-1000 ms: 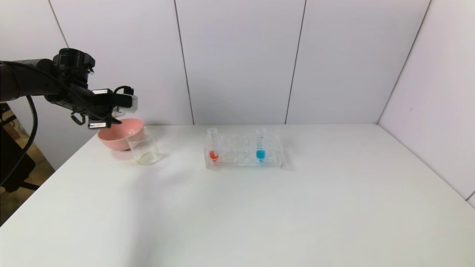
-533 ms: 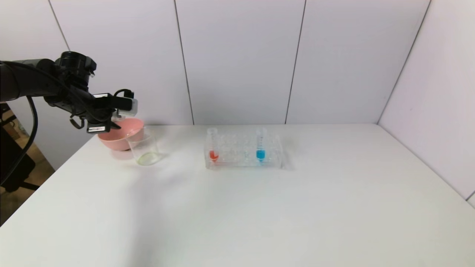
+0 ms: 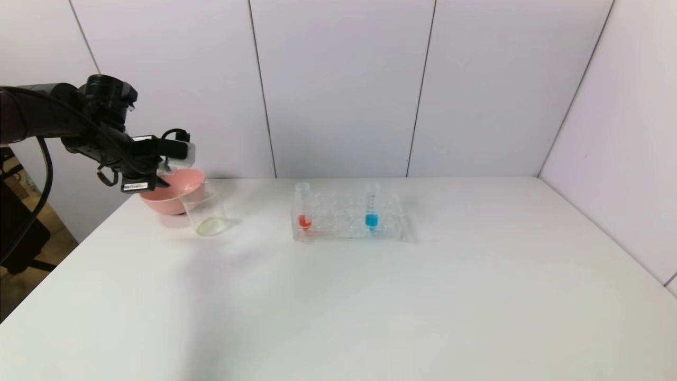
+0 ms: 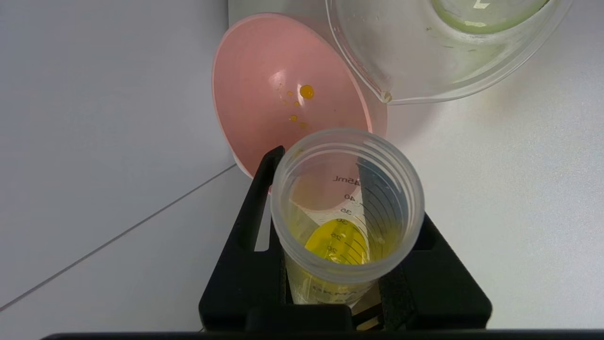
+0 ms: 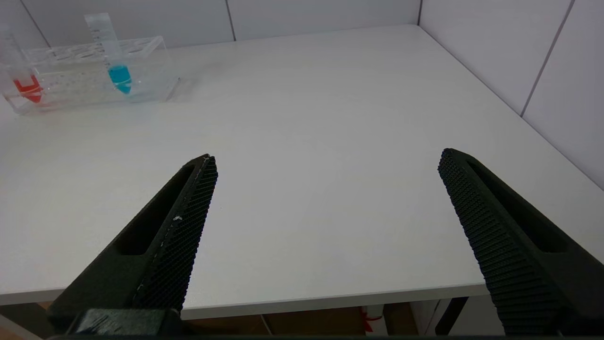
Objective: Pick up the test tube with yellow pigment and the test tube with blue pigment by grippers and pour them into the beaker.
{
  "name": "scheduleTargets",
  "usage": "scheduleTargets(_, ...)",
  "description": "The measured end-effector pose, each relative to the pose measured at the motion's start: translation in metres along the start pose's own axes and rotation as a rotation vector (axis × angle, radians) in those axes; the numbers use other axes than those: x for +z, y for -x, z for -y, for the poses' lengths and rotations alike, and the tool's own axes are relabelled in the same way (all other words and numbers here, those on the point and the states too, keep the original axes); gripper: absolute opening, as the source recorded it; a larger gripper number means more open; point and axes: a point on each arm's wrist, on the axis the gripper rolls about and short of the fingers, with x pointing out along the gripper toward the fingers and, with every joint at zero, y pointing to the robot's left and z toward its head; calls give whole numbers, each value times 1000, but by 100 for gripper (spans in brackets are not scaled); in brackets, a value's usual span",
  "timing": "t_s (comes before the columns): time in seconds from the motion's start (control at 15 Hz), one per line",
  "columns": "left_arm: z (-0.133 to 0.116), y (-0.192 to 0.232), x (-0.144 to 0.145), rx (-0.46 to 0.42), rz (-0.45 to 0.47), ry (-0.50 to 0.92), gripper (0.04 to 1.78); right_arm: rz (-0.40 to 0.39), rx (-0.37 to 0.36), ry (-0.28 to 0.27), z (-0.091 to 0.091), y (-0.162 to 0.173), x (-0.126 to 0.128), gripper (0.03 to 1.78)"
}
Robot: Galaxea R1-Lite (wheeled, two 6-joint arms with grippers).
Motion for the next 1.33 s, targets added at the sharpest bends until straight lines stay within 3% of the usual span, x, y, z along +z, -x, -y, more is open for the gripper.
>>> scheduleTargets(0.27, 1, 0, 0, -7, -9, -1, 54, 0, 0, 0, 0, 0, 0, 171)
scheduleTargets(0.53, 4, 1, -3, -35, -91, -5, 54, 0, 0, 0, 0, 0, 0, 171)
scheduleTargets(1.33, 4, -3, 9, -29, -149, -66, 54, 0, 0, 0, 0, 0, 0, 171)
